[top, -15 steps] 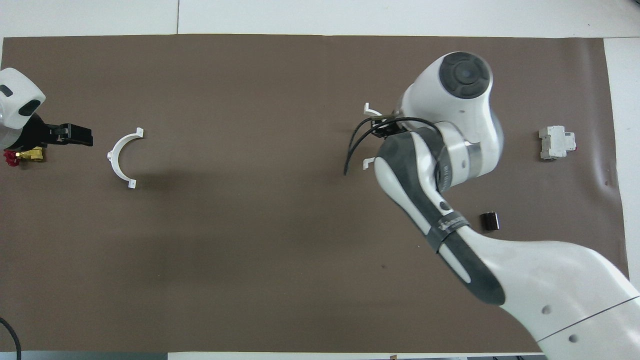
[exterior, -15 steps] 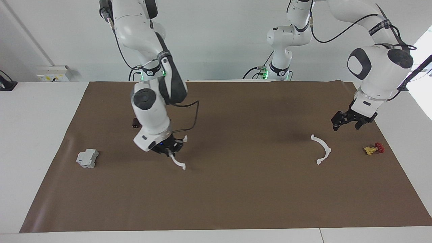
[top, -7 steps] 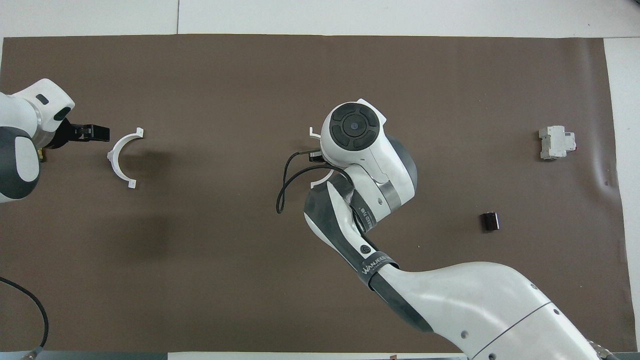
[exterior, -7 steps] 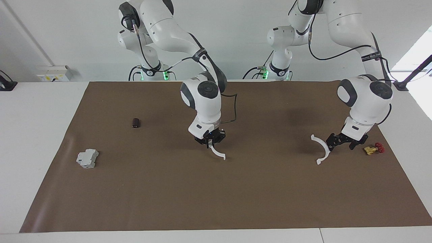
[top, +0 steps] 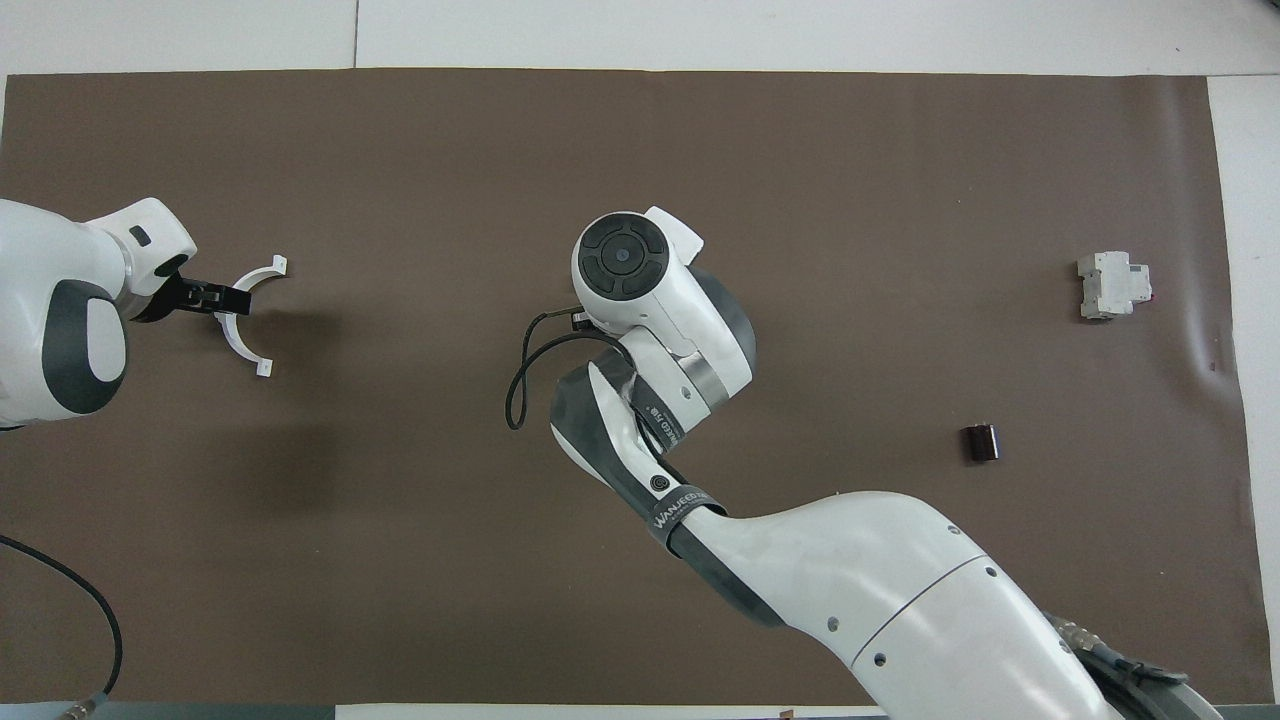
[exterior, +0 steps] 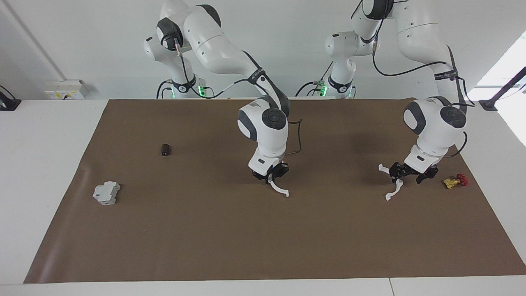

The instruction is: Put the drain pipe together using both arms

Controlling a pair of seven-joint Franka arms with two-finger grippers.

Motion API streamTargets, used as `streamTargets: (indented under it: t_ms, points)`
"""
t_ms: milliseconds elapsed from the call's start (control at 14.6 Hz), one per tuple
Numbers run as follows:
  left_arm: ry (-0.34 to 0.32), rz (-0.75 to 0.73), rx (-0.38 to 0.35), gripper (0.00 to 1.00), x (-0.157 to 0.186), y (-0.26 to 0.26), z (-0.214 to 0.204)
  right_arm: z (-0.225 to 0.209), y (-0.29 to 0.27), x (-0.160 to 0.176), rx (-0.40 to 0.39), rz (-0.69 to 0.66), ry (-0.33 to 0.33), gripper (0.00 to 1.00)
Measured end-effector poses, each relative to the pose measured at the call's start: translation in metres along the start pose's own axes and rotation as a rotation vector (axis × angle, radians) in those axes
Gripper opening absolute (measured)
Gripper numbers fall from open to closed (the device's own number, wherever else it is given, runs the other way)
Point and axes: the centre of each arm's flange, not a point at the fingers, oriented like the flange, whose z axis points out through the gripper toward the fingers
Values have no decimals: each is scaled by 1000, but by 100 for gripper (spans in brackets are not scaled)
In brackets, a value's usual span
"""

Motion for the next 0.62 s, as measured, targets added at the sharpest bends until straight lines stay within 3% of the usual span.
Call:
streamTargets:
  t_ms: [69, 206, 274, 343, 549, 617]
  points:
    - [0, 13, 0, 91, -1, 1, 2, 0, 1, 3, 7, 3, 16, 22]
    - [9, 29, 2, 74, -4, 2, 7, -1, 1, 6, 19, 5, 38, 22]
    - [15, 31, 3, 74, -6, 3, 10, -1, 1, 6, 20, 4, 40, 26]
    - [16, 33, 3, 67, -7, 4, 12, -2, 0, 6, 20, 4, 40, 34]
    - [15, 35, 2, 29, -9, 5, 14, -15, 1, 11, 28, 8, 61, 67]
    - [19, 35, 3, 21, -9, 6, 12, -28, 8, 17, 26, 19, 70, 79]
